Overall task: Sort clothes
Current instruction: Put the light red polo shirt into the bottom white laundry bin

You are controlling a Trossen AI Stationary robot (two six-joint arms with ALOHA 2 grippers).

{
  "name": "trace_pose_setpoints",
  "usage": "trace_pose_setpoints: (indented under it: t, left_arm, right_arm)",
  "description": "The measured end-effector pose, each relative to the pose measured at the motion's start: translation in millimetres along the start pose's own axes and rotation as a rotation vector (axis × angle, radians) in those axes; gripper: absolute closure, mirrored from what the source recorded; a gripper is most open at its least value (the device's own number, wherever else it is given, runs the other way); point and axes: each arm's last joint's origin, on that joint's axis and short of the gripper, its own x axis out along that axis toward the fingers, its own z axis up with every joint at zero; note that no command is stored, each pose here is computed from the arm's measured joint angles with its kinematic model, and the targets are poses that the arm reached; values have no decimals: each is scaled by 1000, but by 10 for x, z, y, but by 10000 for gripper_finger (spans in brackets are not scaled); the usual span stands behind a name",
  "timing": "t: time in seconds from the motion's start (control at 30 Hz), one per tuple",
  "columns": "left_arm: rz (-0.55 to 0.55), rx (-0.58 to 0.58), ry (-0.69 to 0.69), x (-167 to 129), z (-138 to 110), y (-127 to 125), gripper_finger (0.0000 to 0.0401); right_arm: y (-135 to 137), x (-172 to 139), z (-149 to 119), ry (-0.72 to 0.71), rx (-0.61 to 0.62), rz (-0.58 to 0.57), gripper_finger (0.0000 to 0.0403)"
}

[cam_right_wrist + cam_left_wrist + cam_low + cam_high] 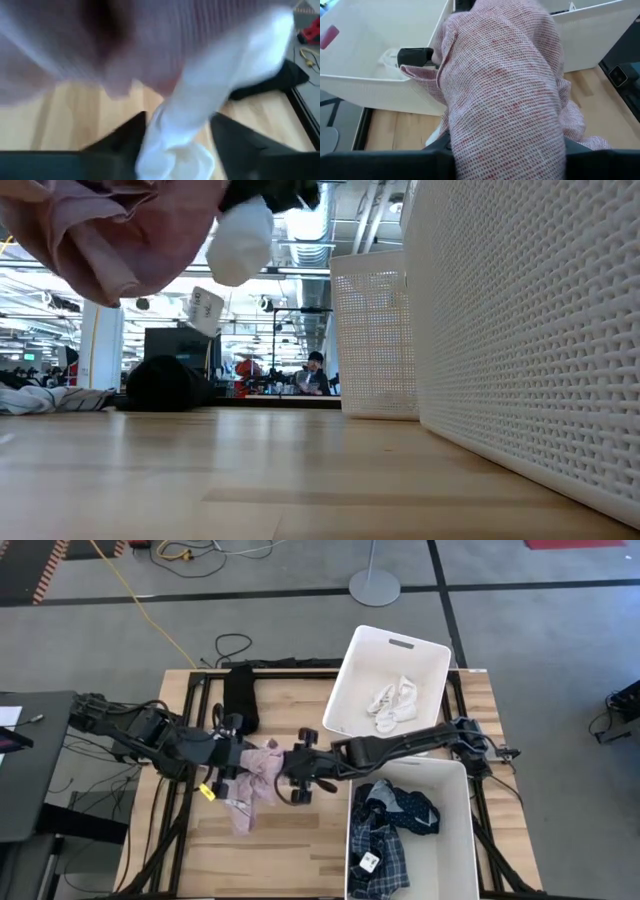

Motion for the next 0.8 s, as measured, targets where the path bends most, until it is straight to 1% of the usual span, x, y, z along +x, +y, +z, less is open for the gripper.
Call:
trace_pose_setpoints:
  t: [0.03, 0.1, 0.13, 0.17, 0.3, 0.47, 0.6, 0.73, 0.8]
  left_arm:
    - [0, 0, 5, 0, -5, 0, 285]
    - [-1, -3, 17, 0, -18, -1, 285]
    - [-1, -5, 22, -1, -22, 0, 285]
    - [-1, -6, 29, -3, -28, 0, 285]
    - [-1, -18, 55, -4, -55, -1, 285]
    - [-5, -36, 101, -44, -101, -8, 285]
    - [2, -49, 117, -111, -96, -12, 285]
    - [21, -54, 126, -181, -90, -16, 285]
    - [21, -55, 125, -187, -90, -23, 285]
  right_arm:
    - [-19, 6, -27, 28, -8, -5, 230]
    - [-57, 13, -94, 97, -29, -16, 327]
    - [-75, 15, -124, 127, -41, -23, 364]
    - [-89, 21, -149, 148, -41, -28, 379]
    - [-169, 67, -228, 203, -9, -48, 396]
    - [-294, 88, -299, 278, 29, -77, 400]
    - [-352, 105, -301, 282, 41, -84, 401]
    - [-402, 105, -343, 328, 59, -91, 402]
    - [-406, 145, -343, 317, 63, -91, 402]
